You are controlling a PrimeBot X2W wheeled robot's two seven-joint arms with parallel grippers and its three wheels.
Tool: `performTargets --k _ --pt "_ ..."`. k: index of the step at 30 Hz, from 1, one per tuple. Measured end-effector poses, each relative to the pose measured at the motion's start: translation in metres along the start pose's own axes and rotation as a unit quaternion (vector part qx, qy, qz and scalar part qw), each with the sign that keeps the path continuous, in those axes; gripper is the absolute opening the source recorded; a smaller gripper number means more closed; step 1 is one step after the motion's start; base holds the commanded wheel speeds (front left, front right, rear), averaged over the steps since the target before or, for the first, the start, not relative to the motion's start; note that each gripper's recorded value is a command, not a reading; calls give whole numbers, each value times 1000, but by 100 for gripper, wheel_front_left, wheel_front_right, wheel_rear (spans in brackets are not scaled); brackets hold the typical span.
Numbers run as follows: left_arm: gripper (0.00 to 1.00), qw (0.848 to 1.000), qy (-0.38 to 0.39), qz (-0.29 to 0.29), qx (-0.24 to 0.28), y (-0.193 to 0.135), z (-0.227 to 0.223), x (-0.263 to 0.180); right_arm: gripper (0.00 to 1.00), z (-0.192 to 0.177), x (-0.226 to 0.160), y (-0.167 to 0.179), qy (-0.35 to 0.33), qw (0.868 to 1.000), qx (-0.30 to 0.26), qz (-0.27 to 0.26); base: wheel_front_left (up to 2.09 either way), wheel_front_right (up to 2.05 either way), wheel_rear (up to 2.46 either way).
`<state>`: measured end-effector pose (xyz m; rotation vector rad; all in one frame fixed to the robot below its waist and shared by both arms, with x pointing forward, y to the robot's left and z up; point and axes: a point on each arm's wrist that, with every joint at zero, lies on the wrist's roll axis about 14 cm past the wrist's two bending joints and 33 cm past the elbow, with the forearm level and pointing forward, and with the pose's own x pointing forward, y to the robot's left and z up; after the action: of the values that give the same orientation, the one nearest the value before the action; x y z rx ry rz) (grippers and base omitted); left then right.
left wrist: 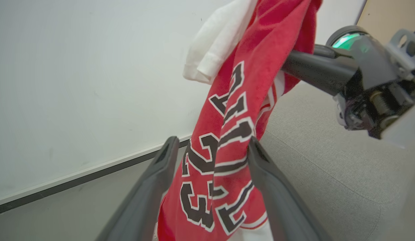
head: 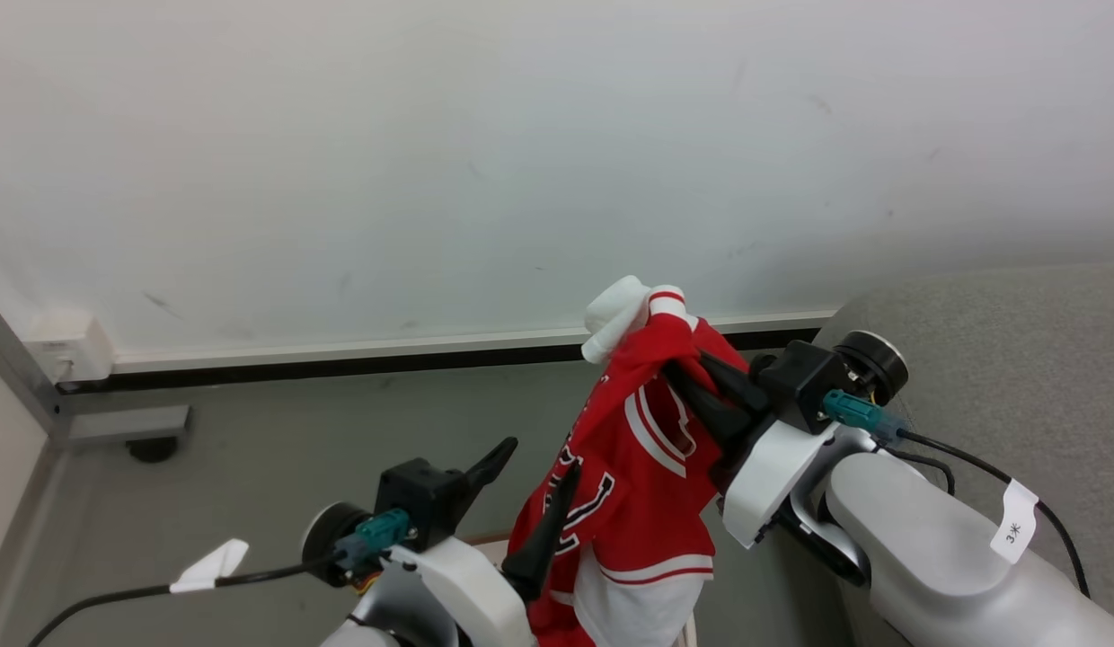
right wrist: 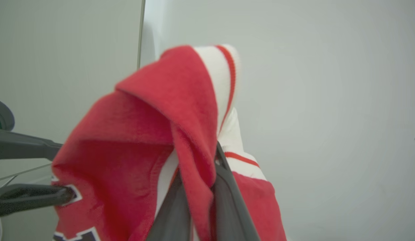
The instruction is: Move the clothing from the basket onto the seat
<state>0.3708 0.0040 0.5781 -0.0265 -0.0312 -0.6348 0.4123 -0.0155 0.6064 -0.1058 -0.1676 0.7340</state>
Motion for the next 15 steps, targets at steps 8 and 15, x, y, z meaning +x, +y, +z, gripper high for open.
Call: performTargets --k 8,15 --pt "100 1000 -4 -24 -5 -15 -1 11 0 3 -19 -27 -6 999 -5 -44 0 0 0" --pt "100 997 -6 -78 -17 -48 -5 30 0 -2 -55 -65 3 994 -13 -106 0 0 0"
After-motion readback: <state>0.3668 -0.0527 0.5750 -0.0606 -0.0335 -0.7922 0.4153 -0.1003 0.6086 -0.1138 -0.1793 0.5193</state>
